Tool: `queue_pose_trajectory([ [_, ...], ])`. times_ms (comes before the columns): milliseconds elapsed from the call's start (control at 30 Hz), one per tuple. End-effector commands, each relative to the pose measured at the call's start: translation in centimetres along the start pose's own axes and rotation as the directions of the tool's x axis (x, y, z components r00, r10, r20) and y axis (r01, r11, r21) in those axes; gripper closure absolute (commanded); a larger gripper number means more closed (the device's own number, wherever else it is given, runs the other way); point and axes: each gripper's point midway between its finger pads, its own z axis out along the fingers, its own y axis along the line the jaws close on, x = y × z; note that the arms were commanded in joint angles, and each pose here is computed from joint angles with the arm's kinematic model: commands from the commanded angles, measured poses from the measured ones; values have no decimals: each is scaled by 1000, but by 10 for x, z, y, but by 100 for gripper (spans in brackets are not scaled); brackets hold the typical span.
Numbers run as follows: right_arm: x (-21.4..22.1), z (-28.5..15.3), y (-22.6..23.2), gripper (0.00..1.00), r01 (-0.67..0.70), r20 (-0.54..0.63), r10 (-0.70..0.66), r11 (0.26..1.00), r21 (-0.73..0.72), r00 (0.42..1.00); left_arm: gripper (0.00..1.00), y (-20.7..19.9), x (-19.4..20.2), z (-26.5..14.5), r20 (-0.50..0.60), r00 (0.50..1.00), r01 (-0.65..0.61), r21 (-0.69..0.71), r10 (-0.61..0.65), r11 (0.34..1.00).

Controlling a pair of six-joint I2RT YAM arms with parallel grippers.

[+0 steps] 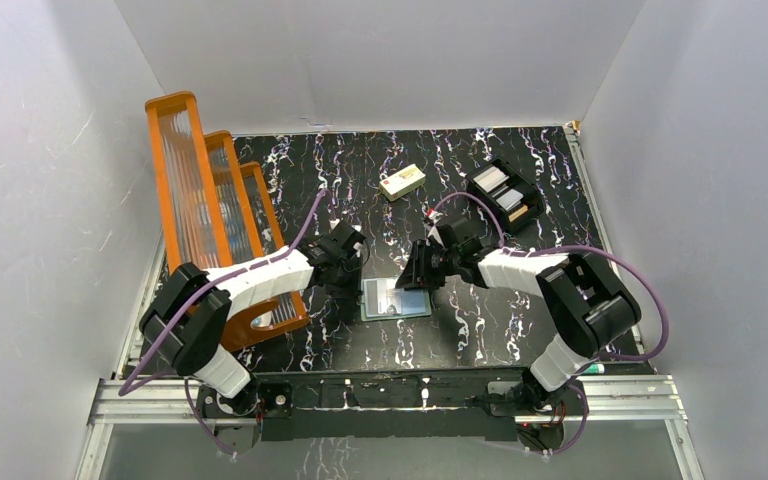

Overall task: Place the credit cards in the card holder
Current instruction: Insert the credit card into the card holder.

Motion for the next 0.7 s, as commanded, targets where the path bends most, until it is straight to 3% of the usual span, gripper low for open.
queue_pose_trajectory([
  [0,0,11,11,58,-1,13,1,1000,-7,1000,85,3,-4,0,-6,1000,0,-34,0,999],
  [233,2,19,11,56,1,19,-2,1000,29,1000,89,3,0,8,-32,999,-20,-29,20,999],
  [667,11,27,50,57,-32,6,33,989,-142,999,90,-8,-4,7,-14,1000,-15,25,15,1000],
])
